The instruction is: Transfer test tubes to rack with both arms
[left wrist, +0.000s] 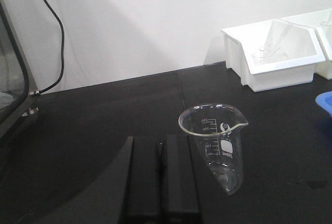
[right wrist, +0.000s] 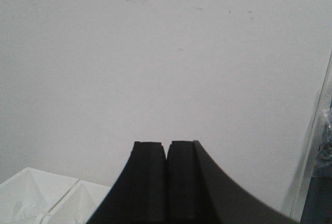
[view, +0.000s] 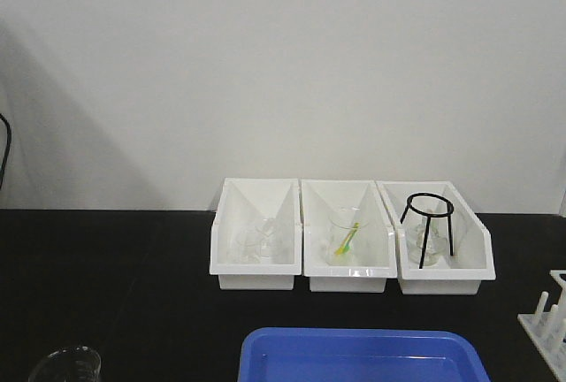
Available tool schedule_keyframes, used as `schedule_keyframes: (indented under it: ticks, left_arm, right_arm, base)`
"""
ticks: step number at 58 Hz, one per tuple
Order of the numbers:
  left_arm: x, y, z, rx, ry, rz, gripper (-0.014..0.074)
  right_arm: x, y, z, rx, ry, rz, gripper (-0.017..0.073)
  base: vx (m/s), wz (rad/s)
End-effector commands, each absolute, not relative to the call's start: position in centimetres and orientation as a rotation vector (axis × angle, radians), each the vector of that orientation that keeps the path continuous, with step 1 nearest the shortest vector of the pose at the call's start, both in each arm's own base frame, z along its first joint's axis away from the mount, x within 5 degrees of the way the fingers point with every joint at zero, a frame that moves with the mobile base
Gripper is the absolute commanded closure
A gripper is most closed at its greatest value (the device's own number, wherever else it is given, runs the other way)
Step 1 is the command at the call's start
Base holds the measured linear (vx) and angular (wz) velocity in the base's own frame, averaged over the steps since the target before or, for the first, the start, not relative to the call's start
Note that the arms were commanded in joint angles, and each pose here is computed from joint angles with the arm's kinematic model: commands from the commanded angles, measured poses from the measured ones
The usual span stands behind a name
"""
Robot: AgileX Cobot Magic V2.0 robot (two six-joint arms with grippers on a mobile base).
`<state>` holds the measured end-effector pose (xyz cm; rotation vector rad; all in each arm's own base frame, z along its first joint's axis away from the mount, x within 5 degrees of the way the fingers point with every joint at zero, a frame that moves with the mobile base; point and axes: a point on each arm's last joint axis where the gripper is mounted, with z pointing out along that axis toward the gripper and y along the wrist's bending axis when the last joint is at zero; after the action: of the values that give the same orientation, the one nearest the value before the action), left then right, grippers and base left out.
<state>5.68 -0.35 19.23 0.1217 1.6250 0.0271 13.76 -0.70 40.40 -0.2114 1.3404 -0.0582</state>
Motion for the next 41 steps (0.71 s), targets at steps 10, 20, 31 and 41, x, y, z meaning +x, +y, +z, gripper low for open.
schedule_keyframes:
  ticks: [10,20,31,41]
  left_arm:
    - [5.8,-0.3,19.0,0.099,1.579,0.017,0.0614]
    - [5.8,-0.3,19.0,0.099,1.579,0.017,0.0614]
    - [5.8,-0.3,19.0,0.099,1.579,0.017,0.0614]
    - [5.8,-0.3,19.0,0.099,1.579,0.017,0.0614]
  right_arm:
    - [13.9,-1.0,39.2,-0.068,1.327,0.054,0.0567]
    - [13.6,-1.8,35.5,0.11,1.424,-0.019,0.0567]
    - [11.0,-1.3,32.3,0.079,1.568,-0.11,0.0567]
    - [7.6,-0.7,27.9,0.062,1.579,-0.081,0.0567]
  base:
    - [0.0,0.0]
    - [0.0,0.0]
    - [0.0,0.0]
    - [0.0,0.0]
